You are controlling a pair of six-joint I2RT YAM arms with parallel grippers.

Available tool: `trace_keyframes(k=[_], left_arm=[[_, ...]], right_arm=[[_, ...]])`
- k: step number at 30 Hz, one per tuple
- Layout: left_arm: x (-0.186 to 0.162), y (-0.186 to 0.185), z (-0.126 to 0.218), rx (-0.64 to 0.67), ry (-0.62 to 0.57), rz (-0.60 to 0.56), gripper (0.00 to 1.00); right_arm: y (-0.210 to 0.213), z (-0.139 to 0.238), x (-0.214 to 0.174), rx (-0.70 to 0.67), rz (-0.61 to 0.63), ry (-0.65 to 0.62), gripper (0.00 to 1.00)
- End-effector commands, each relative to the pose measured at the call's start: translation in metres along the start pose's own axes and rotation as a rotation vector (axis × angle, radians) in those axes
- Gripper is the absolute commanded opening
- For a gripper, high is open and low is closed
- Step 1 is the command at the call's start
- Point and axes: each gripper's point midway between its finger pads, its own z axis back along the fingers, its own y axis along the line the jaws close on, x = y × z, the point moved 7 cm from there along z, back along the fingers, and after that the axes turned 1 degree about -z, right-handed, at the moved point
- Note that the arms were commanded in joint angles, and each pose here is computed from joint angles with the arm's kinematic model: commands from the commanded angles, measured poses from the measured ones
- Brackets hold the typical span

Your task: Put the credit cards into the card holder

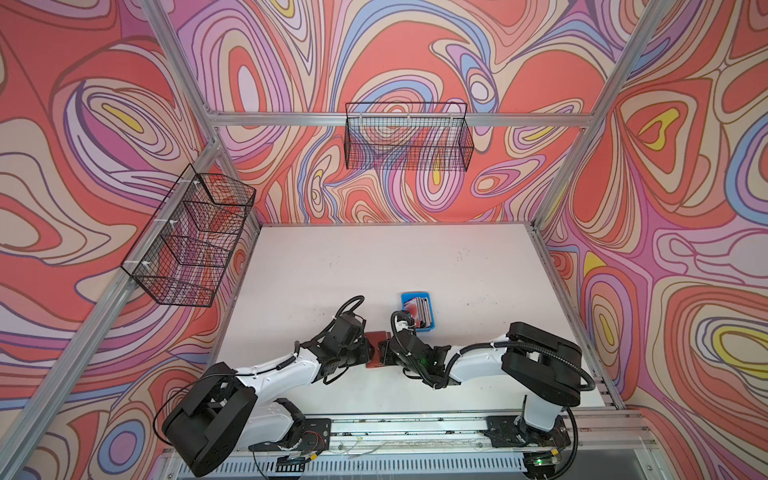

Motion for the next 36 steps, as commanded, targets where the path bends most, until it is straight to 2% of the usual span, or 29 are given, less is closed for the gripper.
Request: trace_keyframes(k=[1,16,36], left_arm=[[-0.014,0.016,-0.001,0.064,0.060,0.021,0.35],[-0.016,0.019,-0.004,0.080,0.064,0.022,0.33],[-0.016,0.014,-0.004,0.033,0.071,0.017,0.27]], right_arm=[[-0.010,-0.004,-0.011,-0.021,-0.006,0.032,0.00],[0.011,0.003,-0.002,0.059,-0.003,0.015,0.00],[0.010,-0.003,-0.004,0.063,-0.006,0.008,0.00]])
